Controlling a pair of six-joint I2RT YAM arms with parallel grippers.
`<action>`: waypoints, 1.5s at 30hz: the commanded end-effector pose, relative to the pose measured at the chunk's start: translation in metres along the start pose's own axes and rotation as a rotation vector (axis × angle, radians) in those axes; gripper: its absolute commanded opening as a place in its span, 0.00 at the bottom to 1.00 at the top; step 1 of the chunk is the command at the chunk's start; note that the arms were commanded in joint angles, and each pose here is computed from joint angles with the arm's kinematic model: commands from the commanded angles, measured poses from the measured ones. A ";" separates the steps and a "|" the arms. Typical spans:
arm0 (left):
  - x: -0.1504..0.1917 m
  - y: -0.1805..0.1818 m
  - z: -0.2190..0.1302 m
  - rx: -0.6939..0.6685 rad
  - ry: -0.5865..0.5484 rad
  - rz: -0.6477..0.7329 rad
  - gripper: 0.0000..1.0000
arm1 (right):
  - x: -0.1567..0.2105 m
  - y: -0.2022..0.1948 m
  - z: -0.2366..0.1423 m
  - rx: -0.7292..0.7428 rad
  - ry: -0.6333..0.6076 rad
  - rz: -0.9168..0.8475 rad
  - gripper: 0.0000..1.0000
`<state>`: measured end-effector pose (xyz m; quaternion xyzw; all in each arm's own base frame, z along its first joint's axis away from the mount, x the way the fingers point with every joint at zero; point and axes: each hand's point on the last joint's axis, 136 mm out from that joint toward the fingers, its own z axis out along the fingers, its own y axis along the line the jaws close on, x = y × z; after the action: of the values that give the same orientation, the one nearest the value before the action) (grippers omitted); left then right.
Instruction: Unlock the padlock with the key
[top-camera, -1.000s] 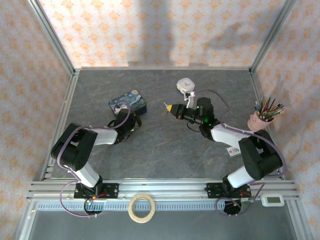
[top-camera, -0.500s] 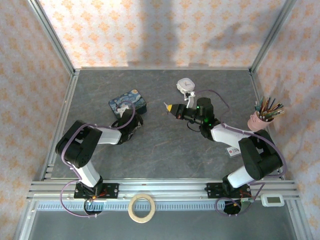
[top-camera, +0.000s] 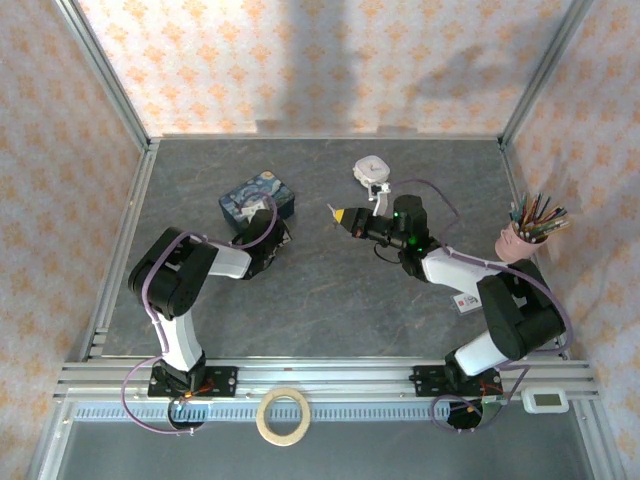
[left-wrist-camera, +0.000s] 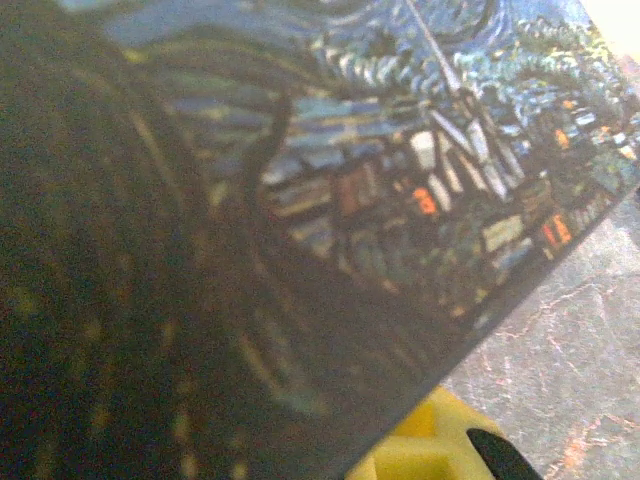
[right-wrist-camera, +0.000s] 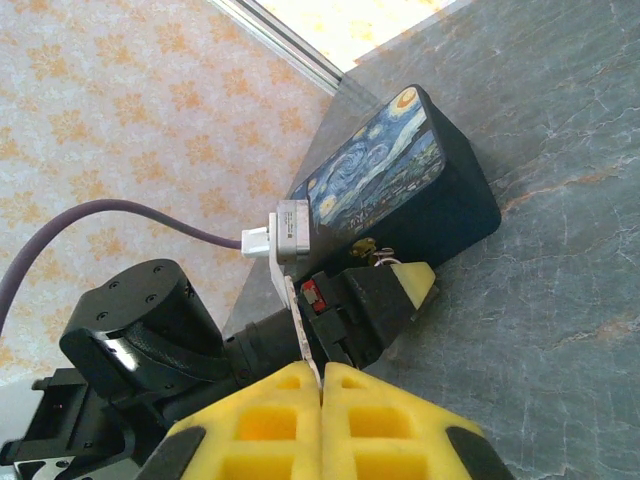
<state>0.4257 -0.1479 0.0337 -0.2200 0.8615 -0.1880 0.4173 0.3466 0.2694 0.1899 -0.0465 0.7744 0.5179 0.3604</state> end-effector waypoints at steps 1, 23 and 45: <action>0.003 -0.012 -0.005 0.051 0.032 0.010 0.00 | -0.004 -0.001 -0.002 -0.007 -0.027 -0.008 0.00; -0.009 -0.108 -0.064 0.602 0.186 -0.357 0.00 | 0.067 -0.022 0.015 -0.126 0.064 0.239 0.00; 0.000 -0.112 -0.071 0.673 0.210 -0.420 0.00 | 0.067 -0.028 0.041 -0.172 0.088 0.261 0.00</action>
<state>0.3937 -0.2265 0.1161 -0.2404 0.7447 -0.5372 0.3148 0.3272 0.3042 0.1062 0.0201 0.7573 0.6078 0.2382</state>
